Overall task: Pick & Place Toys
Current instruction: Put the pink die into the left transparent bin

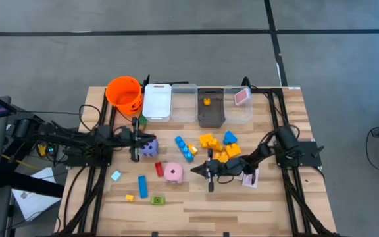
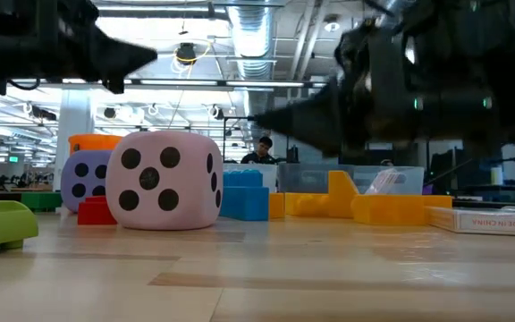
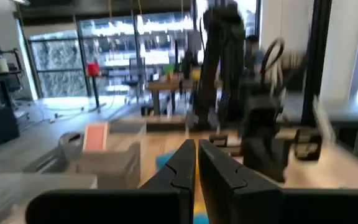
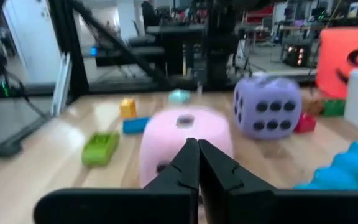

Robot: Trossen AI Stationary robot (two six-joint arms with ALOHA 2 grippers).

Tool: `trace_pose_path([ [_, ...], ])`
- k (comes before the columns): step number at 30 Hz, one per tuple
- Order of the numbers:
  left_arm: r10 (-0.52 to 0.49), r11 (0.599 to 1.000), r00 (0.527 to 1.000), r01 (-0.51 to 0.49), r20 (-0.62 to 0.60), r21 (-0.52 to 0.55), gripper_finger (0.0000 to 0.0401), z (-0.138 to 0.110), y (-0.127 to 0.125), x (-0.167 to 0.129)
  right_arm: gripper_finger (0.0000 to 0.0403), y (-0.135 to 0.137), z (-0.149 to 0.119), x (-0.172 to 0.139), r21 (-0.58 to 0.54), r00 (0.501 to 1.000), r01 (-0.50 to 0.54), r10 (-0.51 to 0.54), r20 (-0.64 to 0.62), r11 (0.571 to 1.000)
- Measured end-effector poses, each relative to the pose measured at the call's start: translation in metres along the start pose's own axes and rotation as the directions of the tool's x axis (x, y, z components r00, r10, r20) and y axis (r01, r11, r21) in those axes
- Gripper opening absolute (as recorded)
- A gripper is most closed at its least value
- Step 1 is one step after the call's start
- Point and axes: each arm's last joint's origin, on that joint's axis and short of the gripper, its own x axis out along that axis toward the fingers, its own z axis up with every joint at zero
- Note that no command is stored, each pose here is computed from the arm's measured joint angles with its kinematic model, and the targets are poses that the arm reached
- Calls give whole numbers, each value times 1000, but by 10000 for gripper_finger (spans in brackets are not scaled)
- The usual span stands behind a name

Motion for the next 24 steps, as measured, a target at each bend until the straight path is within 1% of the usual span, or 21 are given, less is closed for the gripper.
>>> trace_pose_path([
  [2, -5, 999, 998, 7, -56, 44, 11, -5, 0, 0, 4, -2, -10, 5, -9, 1000, 9, -9, 1, 1000],
  [3, -7, 998, 996, 12, -87, 58, 12, -8, -1, 0, 8, -8, -14, 5, 13, 1000, 19, -19, 8, 1000],
  [5, -10, 998, 992, 18, -127, 64, 16, -12, -1, -1, 22, -21, -19, 4, 56, 1000, -3, 2, 28, 998],
  [7, -11, 999, 990, 18, -139, 49, 23, -14, -1, -1, 43, -31, -24, 4, 66, 999, -36, 36, 7, 997],
  [8, -11, 999, 990, 16, -139, 37, 28, -14, -1, -1, 55, -34, -24, 5, 66, 998, -60, 61, -7, 996],
  [11, -11, 1000, 992, 10, -129, -12, 48, -13, -1, -1, 99, -34, -22, 4, 72, 981, -191, 193, -15, 979],
  [14, -15, 992, 991, -3, -136, -126, 78, -13, -1, -1, 153, -33, -24, 1, 110, 958, -275, 282, -49, 955],
  [16, -17, 980, 988, -15, -154, -200, 101, -15, -1, -1, 192, -32, -23, 1, 140, 951, -289, 301, -70, 947],
  [17, -17, 976, 987, -18, -159, -218, 112, -15, -1, -1, 210, -31, -24, 0, 151, 947, -290, 306, -95, 945],
  [21, -17, 974, 987, -20, -158, -225, 160, -15, -1, -1, 269, -32, -21, 0, 159, 944, -278, 300, -137, 947],
  [24, -16, 974, 987, -20, -157, -227, 188, -15, -1, -1, 296, -34, -16, 2, 159, 950, -268, 288, -118, 950],
])
